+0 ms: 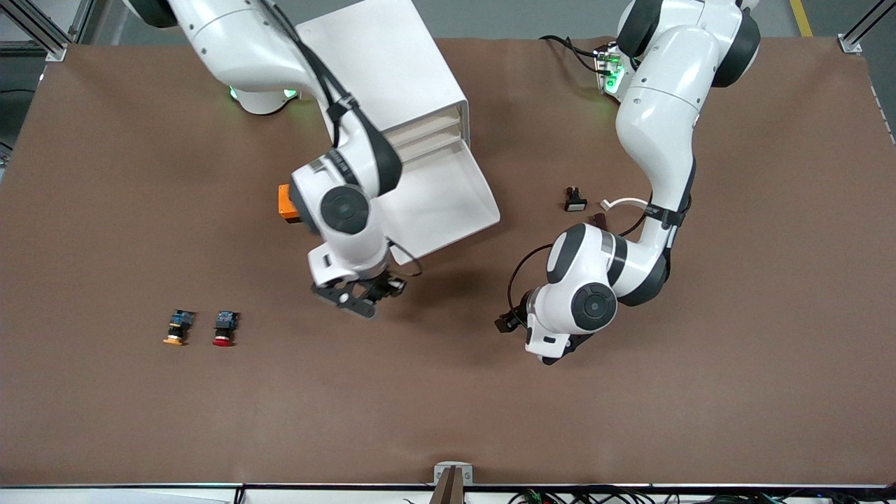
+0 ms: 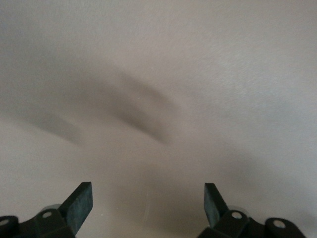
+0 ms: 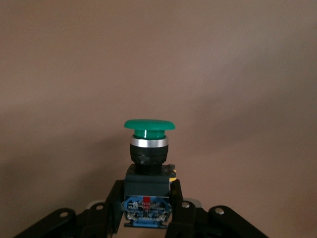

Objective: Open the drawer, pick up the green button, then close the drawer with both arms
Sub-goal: 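Carry the green button beside the red button with the right gripper, then place the green button down while the left gripper pushes the drawer shut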

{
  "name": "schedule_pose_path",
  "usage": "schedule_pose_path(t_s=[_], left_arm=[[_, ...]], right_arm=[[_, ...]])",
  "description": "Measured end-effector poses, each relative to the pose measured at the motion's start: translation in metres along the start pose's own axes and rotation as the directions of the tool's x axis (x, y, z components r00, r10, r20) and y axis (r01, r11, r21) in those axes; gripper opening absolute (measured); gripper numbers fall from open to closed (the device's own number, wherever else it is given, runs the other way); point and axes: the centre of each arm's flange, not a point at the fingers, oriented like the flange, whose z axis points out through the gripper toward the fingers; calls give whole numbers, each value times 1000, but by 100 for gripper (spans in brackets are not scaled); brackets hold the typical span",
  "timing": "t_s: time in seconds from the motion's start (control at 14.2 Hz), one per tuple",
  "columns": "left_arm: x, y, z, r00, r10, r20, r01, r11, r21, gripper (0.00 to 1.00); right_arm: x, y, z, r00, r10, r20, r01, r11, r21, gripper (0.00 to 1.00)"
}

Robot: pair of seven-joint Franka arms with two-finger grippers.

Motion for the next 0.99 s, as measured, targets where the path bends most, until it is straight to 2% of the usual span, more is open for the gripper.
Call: schedule_pose_path(t_s=[0.21,0.35,0.63,0.99], left_arm=[[-11,7,-19,1000,13,-17,-13,1000,-20,100],[-22,13,-27,998,30,-47,-31,999,-12,100],[-46,24,-26,994,39,-103,-37,999,22,100],[-72,34,-10,986,43,-164,-31,997,73,100]], right_arm=[[54,67,22,993,-111,33,112,993,-25,41],[73,105,48,985,-167,39,168,986,-21,41],[67,151,104,970,-241,32,242,970,-6,41],[76,193,123,952,-304,27,304,953,1,41]])
